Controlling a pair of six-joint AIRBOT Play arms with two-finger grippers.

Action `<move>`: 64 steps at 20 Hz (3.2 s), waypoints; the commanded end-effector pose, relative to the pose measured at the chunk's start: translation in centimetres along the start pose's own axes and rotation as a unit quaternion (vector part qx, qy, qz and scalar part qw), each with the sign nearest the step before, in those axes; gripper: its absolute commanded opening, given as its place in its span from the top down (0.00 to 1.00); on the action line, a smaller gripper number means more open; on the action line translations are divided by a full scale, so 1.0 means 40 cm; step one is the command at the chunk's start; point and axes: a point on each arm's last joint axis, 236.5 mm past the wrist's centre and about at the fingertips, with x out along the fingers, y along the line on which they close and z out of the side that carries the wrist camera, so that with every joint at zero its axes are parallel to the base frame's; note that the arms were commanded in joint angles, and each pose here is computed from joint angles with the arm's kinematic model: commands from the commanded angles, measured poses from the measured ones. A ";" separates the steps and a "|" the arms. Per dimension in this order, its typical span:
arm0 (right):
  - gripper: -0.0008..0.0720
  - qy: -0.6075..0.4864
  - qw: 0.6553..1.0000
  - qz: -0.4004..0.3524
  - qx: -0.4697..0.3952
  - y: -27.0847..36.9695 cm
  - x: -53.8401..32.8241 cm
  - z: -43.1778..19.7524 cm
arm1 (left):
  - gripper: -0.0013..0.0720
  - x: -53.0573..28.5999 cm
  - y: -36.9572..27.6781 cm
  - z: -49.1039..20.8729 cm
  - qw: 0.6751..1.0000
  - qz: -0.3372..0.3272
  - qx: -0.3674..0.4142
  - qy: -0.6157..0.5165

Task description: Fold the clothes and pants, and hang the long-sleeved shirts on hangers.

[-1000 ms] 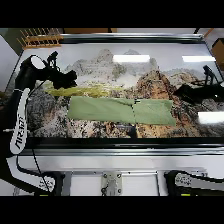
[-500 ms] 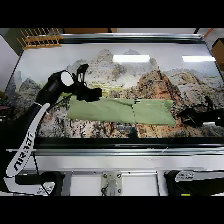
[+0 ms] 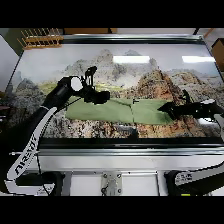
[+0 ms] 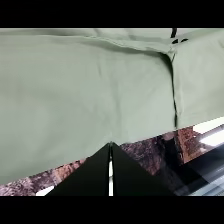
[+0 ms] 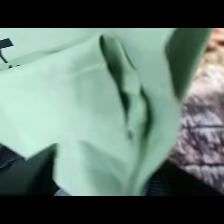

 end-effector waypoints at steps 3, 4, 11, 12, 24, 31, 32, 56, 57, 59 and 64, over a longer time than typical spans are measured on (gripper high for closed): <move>0.97 -0.009 1.000 -0.006 -0.014 0.023 0.022 0.017 | 0.97 0.001 -0.003 0.012 1.000 -0.001 0.000 -0.011; 0.97 -0.001 1.000 -0.012 -0.020 0.019 0.006 0.016 | 0.97 0.008 -0.007 0.010 1.000 -0.002 -0.002 -0.010; 0.97 0.065 0.984 -0.143 -0.083 0.080 -0.229 0.039 | 0.97 0.203 -0.085 0.014 0.999 -0.007 0.031 0.044; 0.97 0.062 0.982 -0.152 -0.094 0.114 -0.255 0.050 | 0.97 0.236 -0.107 0.019 0.998 -0.010 0.041 0.050; 0.97 0.013 0.949 -0.176 -0.260 0.575 -0.315 0.038 | 0.97 0.456 -0.245 -0.026 0.989 -0.078 0.063 0.108; 0.97 0.012 0.935 -0.160 -0.315 0.695 -0.274 -0.014 | 0.97 0.476 -0.225 -0.053 0.989 -0.075 0.051 0.120; 0.97 0.015 0.934 -0.158 -0.321 0.704 -0.266 -0.023 | 0.97 0.476 -0.225 -0.052 0.989 -0.075 0.051 0.120; 0.97 0.097 0.898 -0.037 -0.427 0.976 0.293 -0.320 | 0.97 -0.295 0.242 0.377 0.993 0.019 -0.029 -0.111; 0.97 0.095 0.898 -0.033 -0.429 0.978 0.345 -0.331 | 0.97 -0.319 0.254 0.376 0.993 0.022 -0.033 -0.114; 0.96 0.088 0.897 -0.022 -0.432 0.983 0.457 -0.357 | 0.97 -0.361 0.273 0.372 0.992 0.027 -0.040 -0.120; 0.01 0.083 0.892 0.087 -0.436 1.083 0.596 -0.474 | 0.97 -0.422 0.281 0.383 0.988 0.031 -0.042 -0.146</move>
